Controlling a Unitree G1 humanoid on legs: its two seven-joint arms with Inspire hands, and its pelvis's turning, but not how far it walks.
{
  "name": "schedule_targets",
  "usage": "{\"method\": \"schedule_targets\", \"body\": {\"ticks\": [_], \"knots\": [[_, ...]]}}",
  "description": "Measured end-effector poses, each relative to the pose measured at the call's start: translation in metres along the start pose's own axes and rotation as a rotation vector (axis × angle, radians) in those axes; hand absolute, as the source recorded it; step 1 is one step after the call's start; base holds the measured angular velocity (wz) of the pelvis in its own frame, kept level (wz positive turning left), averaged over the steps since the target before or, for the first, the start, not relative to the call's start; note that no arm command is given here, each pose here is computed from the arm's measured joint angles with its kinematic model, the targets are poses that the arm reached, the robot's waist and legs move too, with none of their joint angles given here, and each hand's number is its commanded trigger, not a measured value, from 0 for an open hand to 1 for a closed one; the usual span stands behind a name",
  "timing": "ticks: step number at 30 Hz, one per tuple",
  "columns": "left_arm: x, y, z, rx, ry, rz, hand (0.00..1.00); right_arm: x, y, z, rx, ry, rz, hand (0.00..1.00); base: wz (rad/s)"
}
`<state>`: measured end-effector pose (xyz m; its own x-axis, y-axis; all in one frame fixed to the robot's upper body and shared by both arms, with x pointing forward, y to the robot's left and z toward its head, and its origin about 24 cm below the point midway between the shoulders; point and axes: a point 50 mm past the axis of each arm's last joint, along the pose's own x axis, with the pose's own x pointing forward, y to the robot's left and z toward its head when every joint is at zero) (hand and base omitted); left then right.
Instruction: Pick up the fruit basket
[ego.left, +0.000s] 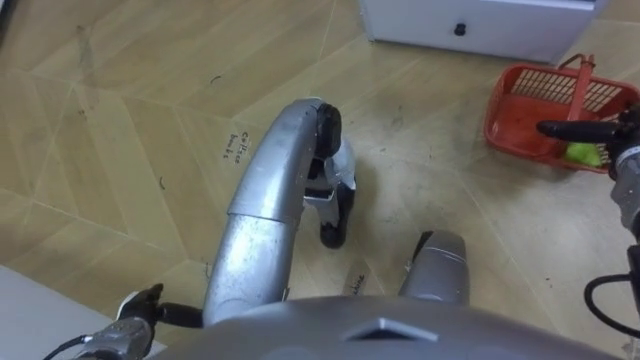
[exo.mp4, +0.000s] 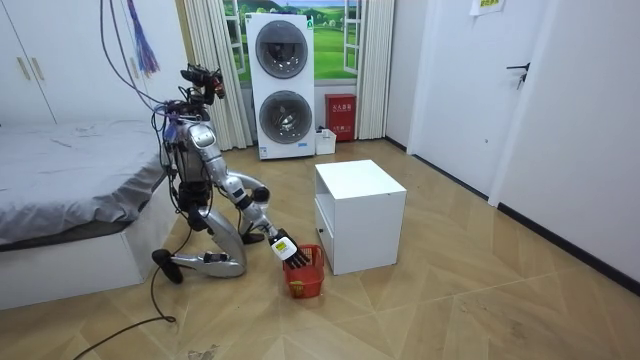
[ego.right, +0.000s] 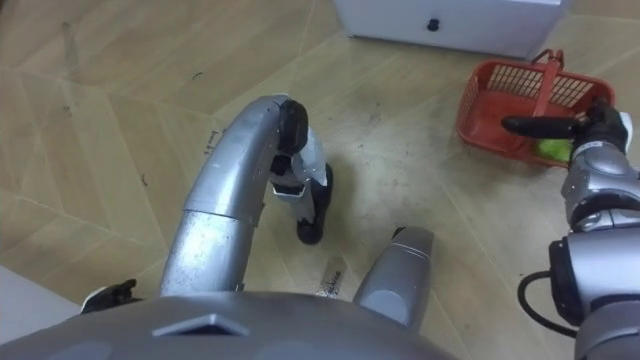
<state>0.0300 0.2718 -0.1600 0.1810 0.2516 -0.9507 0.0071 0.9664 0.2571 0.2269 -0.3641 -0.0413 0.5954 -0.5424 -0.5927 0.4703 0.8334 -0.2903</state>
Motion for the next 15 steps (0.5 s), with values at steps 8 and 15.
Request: {"method": "schedule_targets", "body": {"ticks": [8, 15], "knots": [[0.0000, -0.0026, -0.0006, 0.001, 0.004, -0.012, 0.00, -0.0002, -0.0013, -0.0042, 0.024, 0.026, 0.030, 0.00, 0.00], [0.0001, -0.0035, -0.0005, 0.008, 0.003, -0.018, 0.00, -0.0005, -0.0011, -0.0076, 0.021, 0.041, 0.051, 0.00, 0.00]]}}
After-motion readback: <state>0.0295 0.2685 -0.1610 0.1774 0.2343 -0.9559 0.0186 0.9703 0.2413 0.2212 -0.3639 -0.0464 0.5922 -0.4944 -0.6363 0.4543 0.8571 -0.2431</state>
